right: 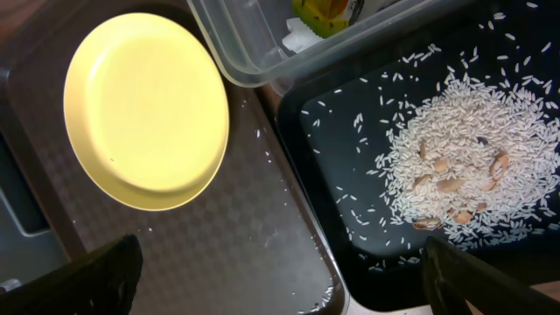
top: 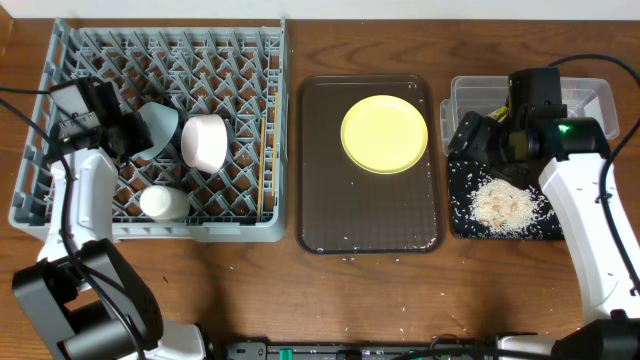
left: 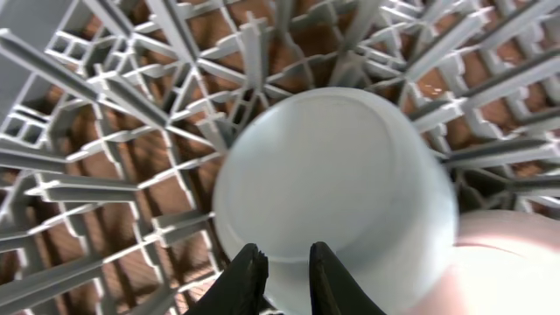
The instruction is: Sort waste into correct bins and load items into the dishwasher
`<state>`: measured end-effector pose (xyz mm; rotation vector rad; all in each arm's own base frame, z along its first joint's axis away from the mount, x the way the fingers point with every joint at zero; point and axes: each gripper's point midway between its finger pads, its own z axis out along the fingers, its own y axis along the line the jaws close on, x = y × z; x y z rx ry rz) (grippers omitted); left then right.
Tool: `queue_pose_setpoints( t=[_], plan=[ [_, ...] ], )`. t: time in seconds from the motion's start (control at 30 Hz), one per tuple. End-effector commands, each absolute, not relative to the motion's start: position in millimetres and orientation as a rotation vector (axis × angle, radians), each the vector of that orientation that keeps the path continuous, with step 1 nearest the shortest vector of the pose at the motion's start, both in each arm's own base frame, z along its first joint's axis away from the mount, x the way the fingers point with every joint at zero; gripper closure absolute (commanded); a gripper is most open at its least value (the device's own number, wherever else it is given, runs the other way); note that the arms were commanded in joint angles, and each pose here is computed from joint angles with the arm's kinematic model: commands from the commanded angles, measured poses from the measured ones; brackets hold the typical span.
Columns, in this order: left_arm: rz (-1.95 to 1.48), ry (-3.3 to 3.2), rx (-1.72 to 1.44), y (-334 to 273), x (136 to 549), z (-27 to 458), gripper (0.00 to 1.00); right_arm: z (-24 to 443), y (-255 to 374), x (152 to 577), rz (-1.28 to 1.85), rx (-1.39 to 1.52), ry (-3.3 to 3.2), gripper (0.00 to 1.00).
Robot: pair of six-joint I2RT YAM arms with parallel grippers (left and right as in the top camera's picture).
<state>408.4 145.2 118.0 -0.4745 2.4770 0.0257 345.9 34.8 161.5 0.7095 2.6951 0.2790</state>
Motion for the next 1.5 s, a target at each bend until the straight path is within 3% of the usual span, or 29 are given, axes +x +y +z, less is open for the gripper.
queue_pose_setpoints(
  t=[0.0, 0.47, 0.53, 0.63, 0.7, 1.17, 1.47],
  plan=[
    [-0.08, 2.463, -0.431, 125, 412, 128, 0.79, 167, 32, 345, 0.285, 0.723, 2.676, 0.01],
    [-0.075, 2.301, -0.293, 99, 436, 178, 0.7, 167, 32, 345, 0.285, 0.723, 2.676, 0.01],
    [-0.076, 2.274, -0.25, 91, 445, 183, 0.75, 167, 32, 345, 0.285, 0.723, 2.676, 0.01],
    [-0.013, 2.221, -0.206, 92, 460, 189, 0.92, 167, 32, 345, 0.285, 0.723, 2.676, 0.01],
    [0.008, 2.202, -0.21, 95, 465, 189, 0.92, 167, 32, 345, 0.285, 0.723, 2.676, 0.01],
    [-0.011, 2.281, -0.222, 98, 482, 134, 0.92, 167, 32, 345, 0.285, 0.723, 2.676, 0.01],
    [0.105, 2.384, -0.24, 112, 467, 110, 0.92, 167, 32, 345, 0.285, 0.723, 2.676, 0.01]
  ],
)
